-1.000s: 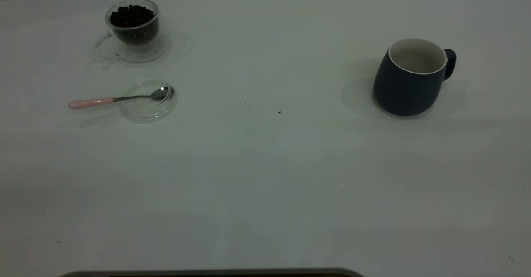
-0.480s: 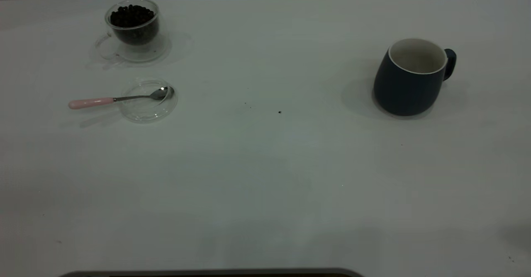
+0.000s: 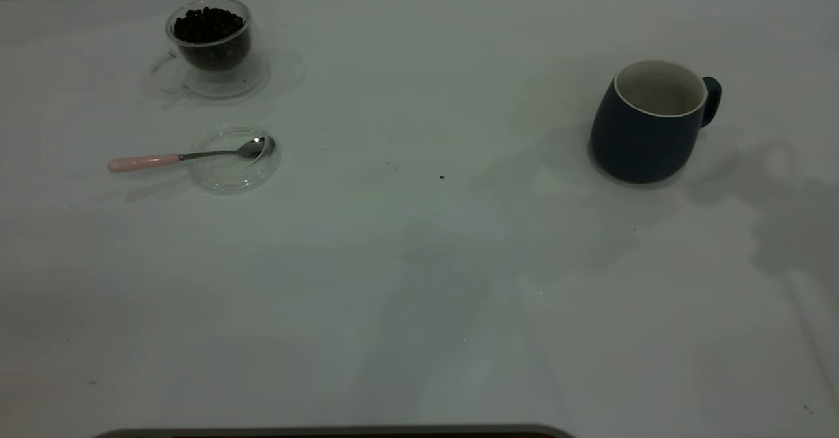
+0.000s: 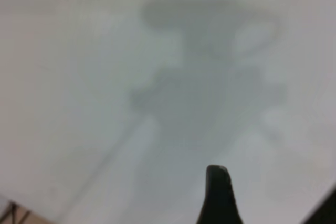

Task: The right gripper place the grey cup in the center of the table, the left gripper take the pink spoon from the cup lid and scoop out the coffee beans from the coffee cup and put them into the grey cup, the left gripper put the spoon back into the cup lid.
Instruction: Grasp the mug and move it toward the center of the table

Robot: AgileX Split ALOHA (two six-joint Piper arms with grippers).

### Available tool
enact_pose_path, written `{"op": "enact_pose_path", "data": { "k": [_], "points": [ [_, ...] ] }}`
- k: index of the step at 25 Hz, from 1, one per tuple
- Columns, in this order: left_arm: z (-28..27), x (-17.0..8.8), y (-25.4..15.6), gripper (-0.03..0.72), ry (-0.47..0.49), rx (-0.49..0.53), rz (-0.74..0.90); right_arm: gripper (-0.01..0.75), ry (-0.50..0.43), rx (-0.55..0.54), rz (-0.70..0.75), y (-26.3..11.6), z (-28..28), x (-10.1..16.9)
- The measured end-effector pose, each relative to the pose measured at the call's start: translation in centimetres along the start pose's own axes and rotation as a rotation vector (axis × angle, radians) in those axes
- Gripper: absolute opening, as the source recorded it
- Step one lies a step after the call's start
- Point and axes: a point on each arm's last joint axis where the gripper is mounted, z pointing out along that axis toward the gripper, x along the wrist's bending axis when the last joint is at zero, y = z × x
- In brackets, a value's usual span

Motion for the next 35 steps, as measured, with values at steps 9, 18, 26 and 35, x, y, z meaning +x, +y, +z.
{"op": "enact_pose_path", "data": {
  "k": [9, 18, 26, 35],
  "points": [
    [0.0, 0.0, 0.0, 0.588, 0.000, 0.000, 0.000, 0.588, 0.047, 0.067, -0.234, 1.6, 9.6, -1.2],
    [0.0, 0.0, 0.0, 0.588, 0.000, 0.000, 0.000, 0.588, -0.057, -0.041, -0.497, 2.8, 12.7, -1.4],
    [0.0, 0.0, 0.0, 0.588, 0.000, 0.000, 0.000, 0.588, -0.059, -0.071, -0.649, 4.2, 15.1, 1.2],
    [0.0, 0.0, 0.0, 0.588, 0.000, 0.000, 0.000, 0.588, -0.075, -0.148, -0.671, 6.8, 15.0, 4.4]
  ]
}}
